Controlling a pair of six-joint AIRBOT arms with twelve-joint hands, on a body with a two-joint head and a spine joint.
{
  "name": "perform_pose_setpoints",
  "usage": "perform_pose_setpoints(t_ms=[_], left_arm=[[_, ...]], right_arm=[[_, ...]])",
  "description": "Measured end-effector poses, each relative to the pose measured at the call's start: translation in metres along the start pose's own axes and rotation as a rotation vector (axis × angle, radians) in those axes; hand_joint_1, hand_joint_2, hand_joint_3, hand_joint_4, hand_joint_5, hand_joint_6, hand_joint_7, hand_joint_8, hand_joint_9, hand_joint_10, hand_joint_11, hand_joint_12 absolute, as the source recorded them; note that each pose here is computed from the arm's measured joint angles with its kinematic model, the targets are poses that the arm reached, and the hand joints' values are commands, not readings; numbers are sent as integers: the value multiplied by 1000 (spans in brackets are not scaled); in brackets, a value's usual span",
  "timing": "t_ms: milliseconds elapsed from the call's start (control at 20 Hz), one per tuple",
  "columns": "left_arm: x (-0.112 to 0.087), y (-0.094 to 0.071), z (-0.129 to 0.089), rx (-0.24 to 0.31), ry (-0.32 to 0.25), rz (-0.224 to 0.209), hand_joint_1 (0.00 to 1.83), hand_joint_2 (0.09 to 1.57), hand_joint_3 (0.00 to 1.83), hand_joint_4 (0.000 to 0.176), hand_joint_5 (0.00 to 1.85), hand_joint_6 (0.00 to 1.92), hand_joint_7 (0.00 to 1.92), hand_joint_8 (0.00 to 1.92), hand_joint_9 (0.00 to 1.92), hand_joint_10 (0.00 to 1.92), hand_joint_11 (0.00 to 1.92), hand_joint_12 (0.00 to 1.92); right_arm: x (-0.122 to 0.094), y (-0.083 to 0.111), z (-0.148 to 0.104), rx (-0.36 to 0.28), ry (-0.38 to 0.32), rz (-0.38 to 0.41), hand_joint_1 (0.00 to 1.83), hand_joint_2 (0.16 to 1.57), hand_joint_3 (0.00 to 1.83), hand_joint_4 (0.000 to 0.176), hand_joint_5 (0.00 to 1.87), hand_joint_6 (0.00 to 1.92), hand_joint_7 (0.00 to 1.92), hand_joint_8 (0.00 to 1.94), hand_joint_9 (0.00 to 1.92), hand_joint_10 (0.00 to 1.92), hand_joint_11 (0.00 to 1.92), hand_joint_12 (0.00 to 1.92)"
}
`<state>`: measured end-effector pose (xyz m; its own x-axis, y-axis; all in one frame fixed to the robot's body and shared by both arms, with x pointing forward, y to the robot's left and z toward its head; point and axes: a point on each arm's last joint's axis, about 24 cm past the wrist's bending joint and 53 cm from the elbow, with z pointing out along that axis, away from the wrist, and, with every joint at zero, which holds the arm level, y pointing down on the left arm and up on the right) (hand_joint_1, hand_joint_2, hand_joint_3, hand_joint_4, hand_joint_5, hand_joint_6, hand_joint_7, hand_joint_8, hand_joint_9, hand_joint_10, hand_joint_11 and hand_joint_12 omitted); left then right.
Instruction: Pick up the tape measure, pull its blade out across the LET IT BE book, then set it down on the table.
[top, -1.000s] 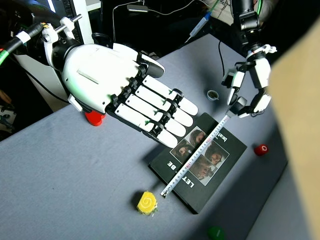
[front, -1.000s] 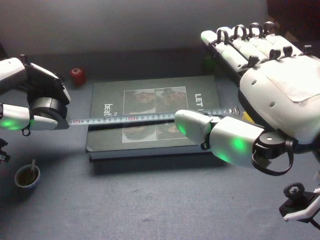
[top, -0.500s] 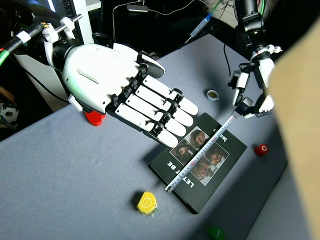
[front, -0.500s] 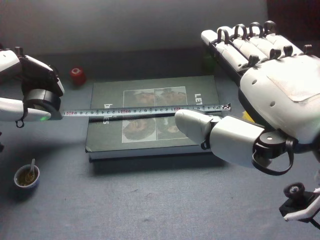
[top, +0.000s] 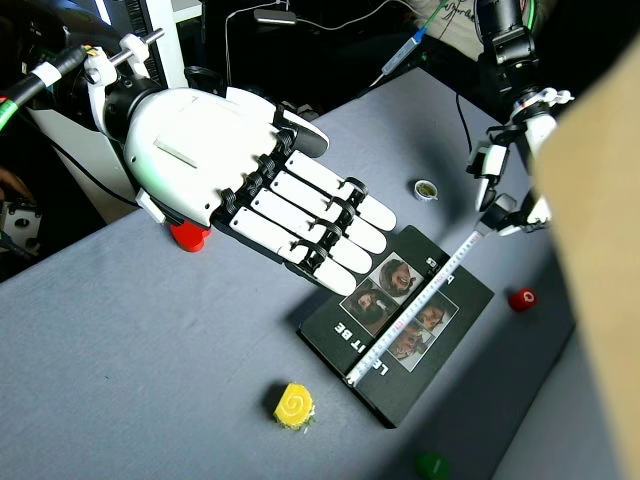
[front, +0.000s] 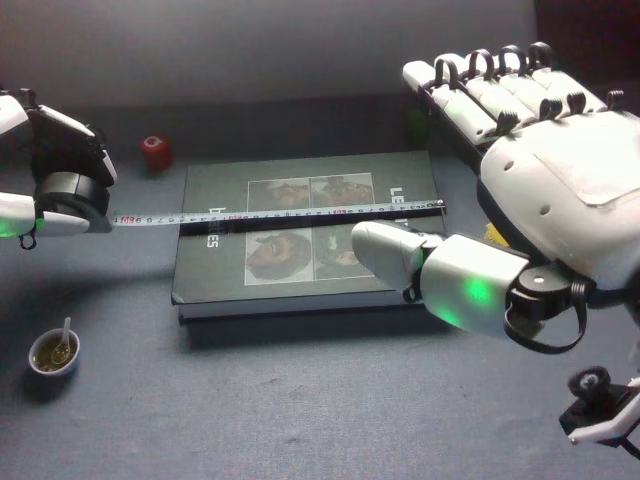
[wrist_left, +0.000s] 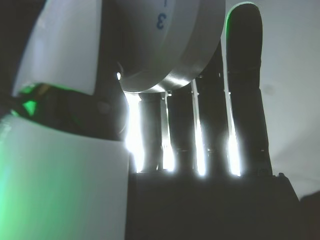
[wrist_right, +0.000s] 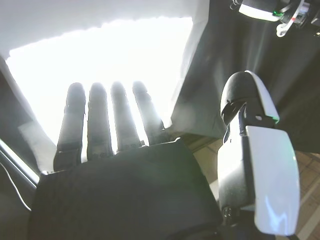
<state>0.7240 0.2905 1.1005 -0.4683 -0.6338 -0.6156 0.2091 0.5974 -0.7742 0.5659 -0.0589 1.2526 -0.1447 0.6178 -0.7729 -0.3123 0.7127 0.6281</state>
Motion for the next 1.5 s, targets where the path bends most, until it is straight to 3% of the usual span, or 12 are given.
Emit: perform_pose_setpoints(t_ms=[650, 750, 950, 1250, 1500], left_arm=[[-4, -1, 0, 8, -9, 1, 1379, 1097, 0, 0, 1021, 750, 1022, 948, 901, 1248, 798, 1128], [1, -3, 0, 11, -5, -24, 1378, 1100, 0, 0, 1000, 770, 1027, 950, 897, 1254, 785, 1139], [24, -14, 3, 33, 35, -55, 1379, 1101, 0, 0, 1000, 773, 1027, 949, 896, 1254, 793, 1143], [13, -36, 4, 62, 18, -46, 1378, 1104, 0, 0, 987, 773, 1019, 966, 897, 1263, 816, 1115], [23, -56, 2, 79, 41, -67, 1378, 1104, 0, 0, 995, 768, 1011, 971, 900, 1260, 815, 1117]], right_arm=[[0, 0, 0, -1, -2, -3, 13, 1126, 0, 0, 0, 0, 0, 0, 0, 0, 0, 181], [0, 0, 0, 0, -1, -6, 12, 1126, 0, 0, 0, 0, 0, 0, 0, 0, 0, 222], [-1, 0, 0, 0, -3, -20, 15, 1124, 0, 0, 0, 0, 0, 0, 0, 0, 0, 194], [-1, -4, -1, 9, -1, -53, 13, 1129, 1, 0, 0, 0, 0, 0, 0, 0, 0, 166], [-17, -3, 2, -13, -3, -59, 19, 1128, 1, 0, 0, 0, 0, 0, 0, 0, 0, 154]])
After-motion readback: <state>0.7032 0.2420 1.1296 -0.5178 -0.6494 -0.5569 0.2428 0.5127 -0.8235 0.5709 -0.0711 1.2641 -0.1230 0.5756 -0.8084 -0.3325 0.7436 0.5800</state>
